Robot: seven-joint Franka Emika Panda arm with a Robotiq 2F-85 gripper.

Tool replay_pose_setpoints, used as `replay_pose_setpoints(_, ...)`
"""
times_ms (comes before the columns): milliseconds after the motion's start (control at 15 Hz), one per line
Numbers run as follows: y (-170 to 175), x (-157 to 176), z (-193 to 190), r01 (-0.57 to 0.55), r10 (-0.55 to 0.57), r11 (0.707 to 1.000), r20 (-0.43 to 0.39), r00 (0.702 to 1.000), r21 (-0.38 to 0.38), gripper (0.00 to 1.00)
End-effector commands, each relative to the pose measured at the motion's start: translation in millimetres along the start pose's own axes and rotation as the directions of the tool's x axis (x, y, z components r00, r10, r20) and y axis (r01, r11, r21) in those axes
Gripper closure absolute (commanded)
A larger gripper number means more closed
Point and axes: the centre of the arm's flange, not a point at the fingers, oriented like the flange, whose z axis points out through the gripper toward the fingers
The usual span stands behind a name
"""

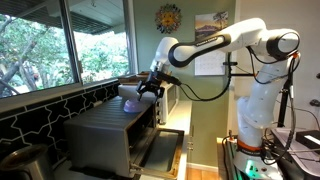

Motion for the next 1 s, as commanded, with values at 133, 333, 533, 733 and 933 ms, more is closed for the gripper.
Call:
replay_pose_setpoints(133,13.4,-2.6,-6.3,-0.016,0.016,0.998,0.000,1.000,-0.061,0.00)
replay_pose_setpoints(333,14.7,-3.3,-5.7,-0.010,0.011,0.997,0.006,1.000,-0.077,0.00)
replay_pose_setpoints(533,16.7,-3.8,-7.2,-0.014,0.015,0.995,0.010,1.000,-0.100,0.00)
replay_pose_setpoints(733,17.5,-4.3,-10.2,-0.017,0.018,0.995,0.006,1.000,-0.102,0.00)
replay_pose_setpoints(933,15.5,-3.0,-11.4,-0.032,0.030,0.996,-0.017,0.999,-0.086,0.00)
